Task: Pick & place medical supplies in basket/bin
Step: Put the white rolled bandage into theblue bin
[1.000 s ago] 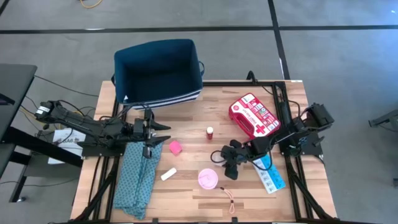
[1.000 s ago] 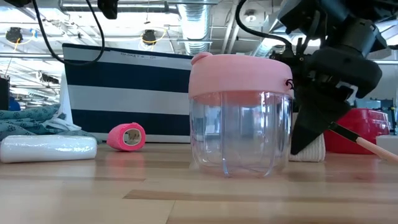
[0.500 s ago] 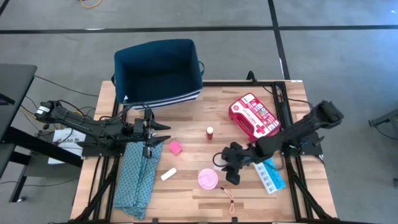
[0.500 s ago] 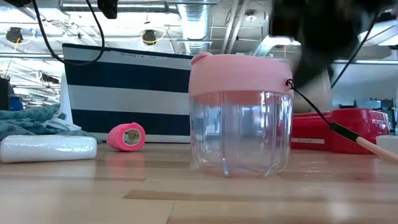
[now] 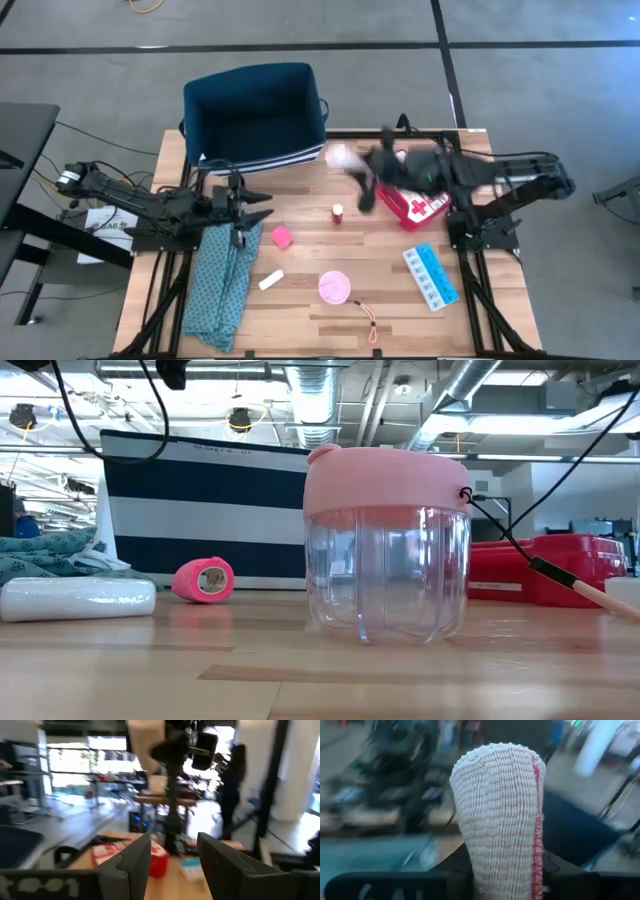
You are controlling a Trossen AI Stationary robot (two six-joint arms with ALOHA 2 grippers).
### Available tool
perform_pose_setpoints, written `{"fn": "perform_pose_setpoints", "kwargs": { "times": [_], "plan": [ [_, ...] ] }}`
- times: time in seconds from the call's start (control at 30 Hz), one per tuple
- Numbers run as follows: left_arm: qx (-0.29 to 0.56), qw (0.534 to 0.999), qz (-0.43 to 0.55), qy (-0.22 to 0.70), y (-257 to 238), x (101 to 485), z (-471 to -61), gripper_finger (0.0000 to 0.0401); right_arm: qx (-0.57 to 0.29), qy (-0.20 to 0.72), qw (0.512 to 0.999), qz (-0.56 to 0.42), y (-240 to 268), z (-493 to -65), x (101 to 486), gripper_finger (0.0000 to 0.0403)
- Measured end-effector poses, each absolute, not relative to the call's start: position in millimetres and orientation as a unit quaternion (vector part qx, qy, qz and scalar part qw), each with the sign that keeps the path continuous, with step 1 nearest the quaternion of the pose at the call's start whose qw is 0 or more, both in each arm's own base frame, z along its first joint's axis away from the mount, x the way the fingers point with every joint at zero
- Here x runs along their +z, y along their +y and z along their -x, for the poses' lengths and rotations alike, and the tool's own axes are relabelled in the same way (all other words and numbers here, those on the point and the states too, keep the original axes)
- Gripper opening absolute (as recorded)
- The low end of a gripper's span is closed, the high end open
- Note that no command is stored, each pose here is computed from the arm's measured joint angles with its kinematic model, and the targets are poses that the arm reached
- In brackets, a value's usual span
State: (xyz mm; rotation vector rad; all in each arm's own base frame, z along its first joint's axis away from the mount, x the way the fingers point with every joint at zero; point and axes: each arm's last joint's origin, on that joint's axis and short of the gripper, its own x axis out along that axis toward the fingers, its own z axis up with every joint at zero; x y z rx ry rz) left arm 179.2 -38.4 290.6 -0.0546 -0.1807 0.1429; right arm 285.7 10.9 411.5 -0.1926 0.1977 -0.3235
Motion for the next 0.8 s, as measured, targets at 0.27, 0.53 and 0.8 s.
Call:
{"fn": "perform_pose_setpoints", "kwargs": {
  "times": [0.27, 0.53, 0.8],
  "plan": [
    [0.132, 0.974, -0.02, -0.185, -32, 314, -164, 0.0154, -0.155, 0.076, 0.981, 0.085, -91, -357, 392, 0.0095],
    [0.277, 0.939, -0.115, -0.166, -21, 325, -148, 0.0154, -0.201, 0.148, 0.964, 0.096, -166, -434, 327, 0.0096],
    [0.294, 0.933, -0.139, -0.152, -20, 325, -146, 0.0154, -0.183, 0.257, 0.942, 0.113, -193, -481, 293, 0.0109]
  ]
}}
